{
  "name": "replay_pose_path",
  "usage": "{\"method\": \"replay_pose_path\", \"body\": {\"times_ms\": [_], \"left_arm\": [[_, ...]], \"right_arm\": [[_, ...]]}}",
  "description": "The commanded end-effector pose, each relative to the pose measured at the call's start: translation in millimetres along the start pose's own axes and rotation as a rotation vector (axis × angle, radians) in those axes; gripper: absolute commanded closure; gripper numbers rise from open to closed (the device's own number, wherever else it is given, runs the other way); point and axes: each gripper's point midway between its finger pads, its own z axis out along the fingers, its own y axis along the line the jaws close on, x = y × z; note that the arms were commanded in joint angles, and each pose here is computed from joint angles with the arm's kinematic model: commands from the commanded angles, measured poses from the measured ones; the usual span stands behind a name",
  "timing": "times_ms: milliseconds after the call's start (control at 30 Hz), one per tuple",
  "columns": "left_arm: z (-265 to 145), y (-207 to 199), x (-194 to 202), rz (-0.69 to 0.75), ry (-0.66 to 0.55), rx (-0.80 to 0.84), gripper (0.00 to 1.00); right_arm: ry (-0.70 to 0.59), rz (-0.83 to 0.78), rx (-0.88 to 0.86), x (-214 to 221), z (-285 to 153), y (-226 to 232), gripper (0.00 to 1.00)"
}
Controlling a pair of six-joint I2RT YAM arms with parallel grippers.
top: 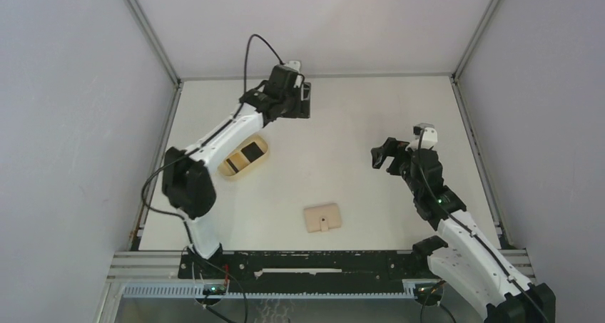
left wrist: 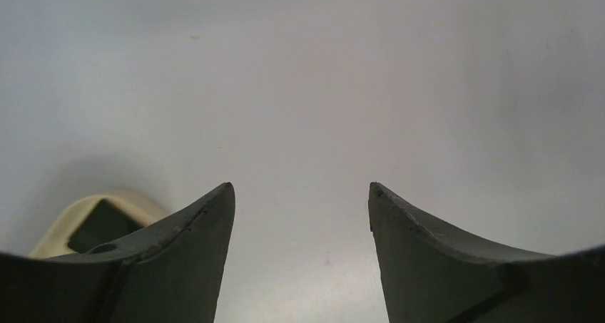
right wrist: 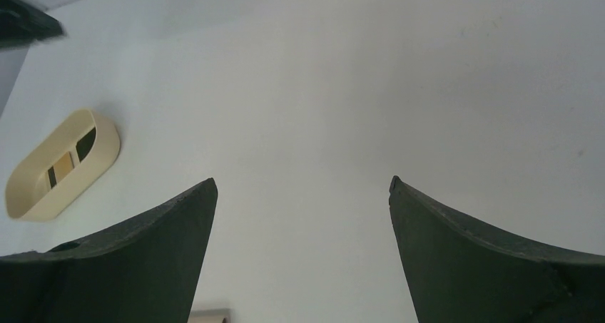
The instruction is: Take the credit cards out of the card holder
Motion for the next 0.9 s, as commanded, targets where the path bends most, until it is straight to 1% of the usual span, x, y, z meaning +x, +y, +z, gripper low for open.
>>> {"method": "replay_pose_path", "body": {"times_ms": [0,100,133,200,267,333,500,600,700,800,867], "left_arm": [[-72,34,-38,0.044,-0.191,-0.095,0.26],[-100,50,-36,-0.016,-0.268,-0.090,0.24],[-105,53,-31,-0.043,-0.284,-0.073,0.24],[-113,62,-18,-0.099,-0.313,-0.043,0.24],[-117,74,0,-0.140,-0.327,-0.037,0.24],[-121,83,15,-0.161,-0.336,-0.047,0.24],[-125,91,49,-0.181,-0.328,-0.039,0.24],[-124,89,63,-0.183,-0.315,-0.012,0.24],[-125,89,74,-0.169,-0.295,0.001,0.24],[-137,85,81,-0.122,-0.247,0.024,0.25],[-154,88,81,-0.110,-0.238,0.007,0.26]], "right_arm": [[0.042,-0.018,-0.014,13,3,18,0.00],[0.132,-0.104,-0.038,41,6,39,0.00],[0.148,-0.136,-0.052,47,5,49,0.00],[0.220,-0.222,-0.061,70,5,64,0.00],[0.289,-0.273,-0.062,91,2,75,0.00],[0.364,-0.276,-0.067,110,-1,85,0.00],[0.508,-0.199,-0.097,147,-14,101,0.01],[0.561,-0.185,-0.120,163,-23,111,0.04],[0.611,-0.207,-0.130,178,-31,121,0.06],[0.652,-0.234,-0.143,190,-40,131,0.07],[0.663,-0.246,-0.157,195,-46,137,0.07]]}}
